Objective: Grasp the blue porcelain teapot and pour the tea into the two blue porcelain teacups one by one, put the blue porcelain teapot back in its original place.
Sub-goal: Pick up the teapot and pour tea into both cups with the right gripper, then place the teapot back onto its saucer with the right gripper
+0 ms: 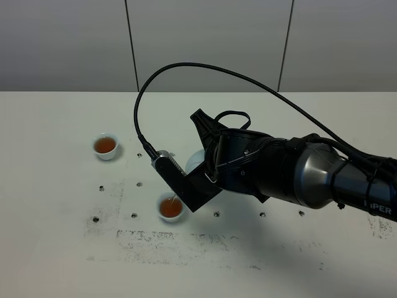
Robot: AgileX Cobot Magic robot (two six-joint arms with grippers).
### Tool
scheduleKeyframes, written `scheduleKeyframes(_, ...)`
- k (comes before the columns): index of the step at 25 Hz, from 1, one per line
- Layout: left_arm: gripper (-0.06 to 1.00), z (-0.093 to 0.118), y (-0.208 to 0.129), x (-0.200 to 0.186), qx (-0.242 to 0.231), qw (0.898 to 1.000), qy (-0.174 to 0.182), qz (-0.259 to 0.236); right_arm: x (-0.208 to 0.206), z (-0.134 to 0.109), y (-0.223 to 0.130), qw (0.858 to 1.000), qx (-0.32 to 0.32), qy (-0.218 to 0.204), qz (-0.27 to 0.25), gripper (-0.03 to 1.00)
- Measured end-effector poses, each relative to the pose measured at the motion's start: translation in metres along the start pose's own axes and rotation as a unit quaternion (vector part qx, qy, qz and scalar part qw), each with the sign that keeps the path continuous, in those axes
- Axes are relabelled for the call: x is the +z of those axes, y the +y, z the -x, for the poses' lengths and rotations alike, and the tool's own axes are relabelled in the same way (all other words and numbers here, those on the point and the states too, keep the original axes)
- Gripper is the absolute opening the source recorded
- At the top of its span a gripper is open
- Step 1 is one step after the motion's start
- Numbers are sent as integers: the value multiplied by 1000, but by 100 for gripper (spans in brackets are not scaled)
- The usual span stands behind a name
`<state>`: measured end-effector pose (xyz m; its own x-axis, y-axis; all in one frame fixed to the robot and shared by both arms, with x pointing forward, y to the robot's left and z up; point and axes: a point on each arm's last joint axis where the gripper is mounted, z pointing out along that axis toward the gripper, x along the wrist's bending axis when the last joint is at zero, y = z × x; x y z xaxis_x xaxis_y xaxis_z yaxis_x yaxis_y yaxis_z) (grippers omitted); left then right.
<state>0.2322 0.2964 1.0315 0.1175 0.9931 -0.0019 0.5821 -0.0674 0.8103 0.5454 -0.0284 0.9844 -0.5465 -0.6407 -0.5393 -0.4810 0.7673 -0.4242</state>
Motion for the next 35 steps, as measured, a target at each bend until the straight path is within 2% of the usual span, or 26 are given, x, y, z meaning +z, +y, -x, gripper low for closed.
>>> scheduleKeyframes(10, 43, 0, 0, 0, 0, 1000, 0, 0, -2, 1, -1, 1000, 10, -3, 1, 6)
scheduleKeyframes(15, 43, 0, 0, 0, 0, 1000, 0, 0, -13, 3, -5, 999, 50, -5, 18, 6)
scheduleKeyframes(19, 43, 0, 0, 0, 0, 1000, 0, 0, -13, 1, -8, 994, 100, 13, 40, 6)
scheduleKeyframes(28, 43, 0, 0, 0, 0, 1000, 0, 0, -8, -4, -17, 970, 217, 52, 93, 6)
scheduleKeyframes(31, 43, 0, 0, 0, 0, 1000, 0, 0, -20, 0, -22, 965, 239, 44, 103, 6)
scheduleKeyframes(35, 43, 0, 0, 0, 0, 1000, 0, 0, -51, 5, -33, 946, 295, 38, 128, 6)
